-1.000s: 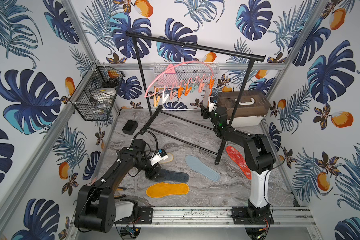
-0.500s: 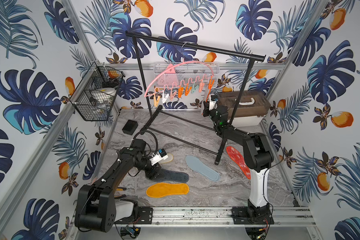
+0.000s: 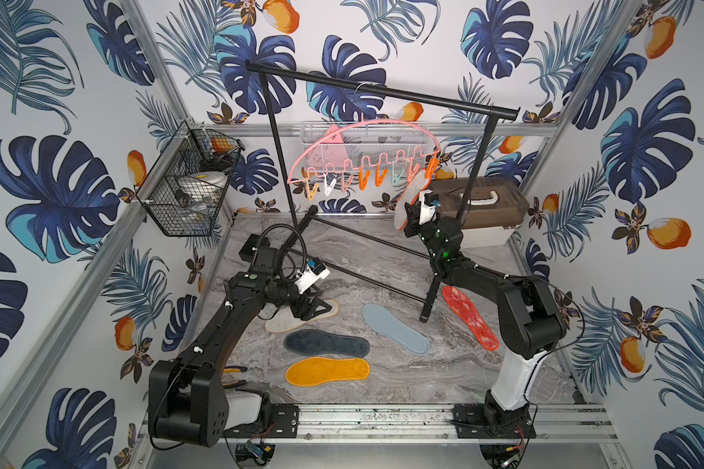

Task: Take the shoe insoles off the hanger
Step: Remove the insole from the hanger.

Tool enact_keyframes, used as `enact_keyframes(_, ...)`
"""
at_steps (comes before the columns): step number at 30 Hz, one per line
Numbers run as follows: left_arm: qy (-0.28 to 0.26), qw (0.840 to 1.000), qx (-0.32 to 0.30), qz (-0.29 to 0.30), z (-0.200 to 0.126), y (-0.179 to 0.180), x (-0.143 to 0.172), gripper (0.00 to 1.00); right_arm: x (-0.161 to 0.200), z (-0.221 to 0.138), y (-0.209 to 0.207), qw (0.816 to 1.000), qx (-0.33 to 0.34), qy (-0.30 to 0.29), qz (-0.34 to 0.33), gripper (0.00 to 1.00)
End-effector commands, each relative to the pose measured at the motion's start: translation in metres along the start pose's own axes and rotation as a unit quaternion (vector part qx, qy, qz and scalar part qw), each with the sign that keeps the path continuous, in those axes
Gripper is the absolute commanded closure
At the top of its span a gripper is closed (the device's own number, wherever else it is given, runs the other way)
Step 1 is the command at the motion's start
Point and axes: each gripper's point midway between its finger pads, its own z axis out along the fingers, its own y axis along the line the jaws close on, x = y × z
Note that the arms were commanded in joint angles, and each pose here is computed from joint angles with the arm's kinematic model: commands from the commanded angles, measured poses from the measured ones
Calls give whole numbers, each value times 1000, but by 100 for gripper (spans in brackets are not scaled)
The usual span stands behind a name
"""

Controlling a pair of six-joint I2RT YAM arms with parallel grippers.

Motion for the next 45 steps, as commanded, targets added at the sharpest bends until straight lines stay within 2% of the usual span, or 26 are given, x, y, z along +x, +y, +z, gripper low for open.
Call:
enact_keyframes(1, -109, 994, 1, -1, -7, 13, -63, 28, -15, -10, 11, 999, -19, -9, 28, 92)
enact_keyframes(5, -165, 986, 6, 14, -7, 24, -106, 27, -24, -19, 18, 999, -25, 6, 45, 92)
enact_keyframes(6, -168, 986, 7, 11, -6, 27, -112, 27, -12, -25, 19, 998, -25, 22, 48, 92)
enact_keyframes(12, -195, 980, 29, -22, 4, 34, -138, 26, -9, -42, 34, 997, -52, 52, 34, 93)
enact_keyframes(17, -207, 977, 43, -13, 10, 24, -156, 26, -3, -56, 46, 995, -74, 64, 19, 93)
enact_keyframes(25, -214, 974, 69, -3, 31, 5, -162, 26, -9, -83, 66, 991, -116, 66, 11, 93)
enact_keyframes(34, -224, 968, 107, -40, 42, 5, -170, 26, -18, -117, 97, 974, -205, 100, 4, 93)
enact_keyframes(45, -208, 961, 182, -16, 56, -41, -180, 27, -26, -152, 120, 954, -274, 119, 3, 95)
